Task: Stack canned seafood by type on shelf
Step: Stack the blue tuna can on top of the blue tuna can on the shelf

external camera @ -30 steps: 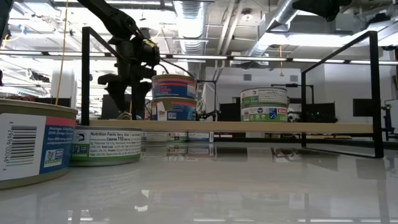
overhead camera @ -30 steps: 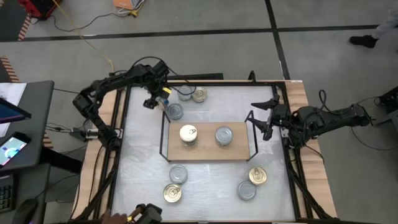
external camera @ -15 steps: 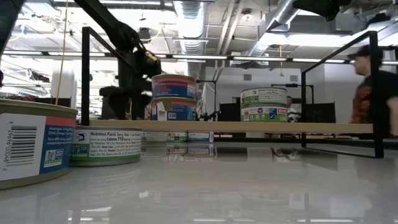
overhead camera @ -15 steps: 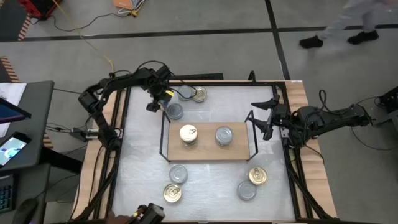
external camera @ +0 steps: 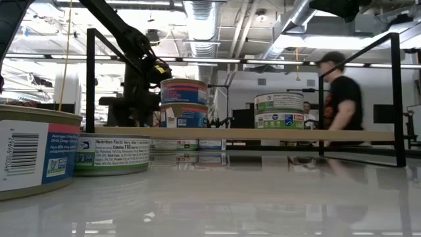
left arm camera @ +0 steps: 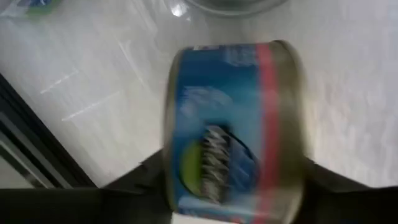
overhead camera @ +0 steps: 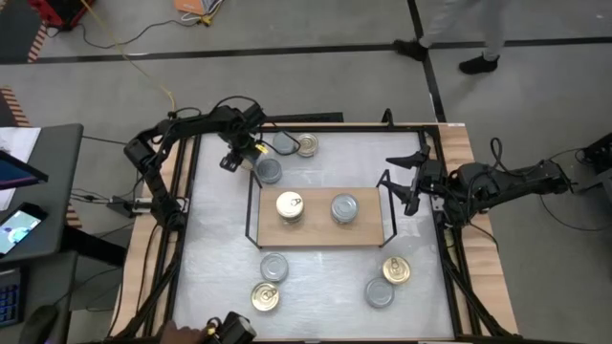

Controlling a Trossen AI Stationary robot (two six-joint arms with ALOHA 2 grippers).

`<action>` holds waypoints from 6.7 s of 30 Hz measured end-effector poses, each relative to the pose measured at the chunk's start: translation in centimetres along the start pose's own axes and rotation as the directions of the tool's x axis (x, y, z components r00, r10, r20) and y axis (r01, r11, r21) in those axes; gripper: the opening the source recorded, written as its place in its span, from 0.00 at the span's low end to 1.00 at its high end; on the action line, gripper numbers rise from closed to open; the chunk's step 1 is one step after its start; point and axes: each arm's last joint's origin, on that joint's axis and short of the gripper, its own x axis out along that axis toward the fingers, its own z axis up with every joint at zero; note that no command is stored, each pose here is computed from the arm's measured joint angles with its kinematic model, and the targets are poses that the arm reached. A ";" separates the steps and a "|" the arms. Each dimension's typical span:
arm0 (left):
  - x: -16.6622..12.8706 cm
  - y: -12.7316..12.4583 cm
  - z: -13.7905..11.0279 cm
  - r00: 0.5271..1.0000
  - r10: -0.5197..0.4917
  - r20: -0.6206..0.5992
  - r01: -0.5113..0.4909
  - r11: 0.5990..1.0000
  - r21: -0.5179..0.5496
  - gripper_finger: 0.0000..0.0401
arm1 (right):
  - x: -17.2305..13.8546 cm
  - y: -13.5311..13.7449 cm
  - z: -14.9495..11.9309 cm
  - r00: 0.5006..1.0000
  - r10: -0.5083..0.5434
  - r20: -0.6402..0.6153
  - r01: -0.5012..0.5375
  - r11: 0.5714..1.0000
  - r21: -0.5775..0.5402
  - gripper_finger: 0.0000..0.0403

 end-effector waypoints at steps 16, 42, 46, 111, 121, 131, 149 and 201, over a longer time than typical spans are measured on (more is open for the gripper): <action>-10.6 4.8 1.2 0.942 0.331 0.061 -0.313 0.928 -0.203 0.43 | 0.0 0.0 0.0 1.000 0.000 -0.002 0.000 1.000 0.000 0.82; -16.0 -8.5 15.7 0.749 -0.350 0.562 0.524 0.833 -0.179 0.43 | 0.0 0.4 0.4 0.992 0.117 0.043 -0.118 0.992 0.037 0.82; -14.8 -8.7 16.4 0.744 -0.339 0.576 0.534 0.820 -0.207 0.43 | 0.0 0.3 0.5 0.992 0.116 0.049 -0.118 0.992 0.040 0.82; -12.3 -7.0 14.9 0.760 -0.332 0.559 0.617 0.638 -0.461 0.55 | 0.0 0.4 0.5 0.991 0.123 0.052 -0.124 0.992 0.023 0.82; -12.2 -6.0 13.8 0.705 -0.380 0.598 0.689 0.565 -0.454 0.57 | 0.0 0.4 0.5 0.991 0.123 0.052 -0.124 0.992 0.023 0.82; -12.0 -5.2 13.1 0.709 -0.363 0.604 0.686 0.554 -0.472 0.57 | 0.0 0.4 0.5 0.991 0.123 0.051 -0.124 0.992 0.023 0.82; -11.8 -5.5 12.7 0.754 -0.359 0.551 0.648 0.548 -0.529 0.71 | 0.0 0.4 0.5 0.991 0.123 0.052 -0.124 0.992 0.023 0.82; -14.0 -37.7 22.3 0.836 0.007 0.548 0.395 0.687 -0.610 0.71 | -0.1 0.3 1.2 0.986 0.118 0.121 -0.116 0.993 -0.026 0.82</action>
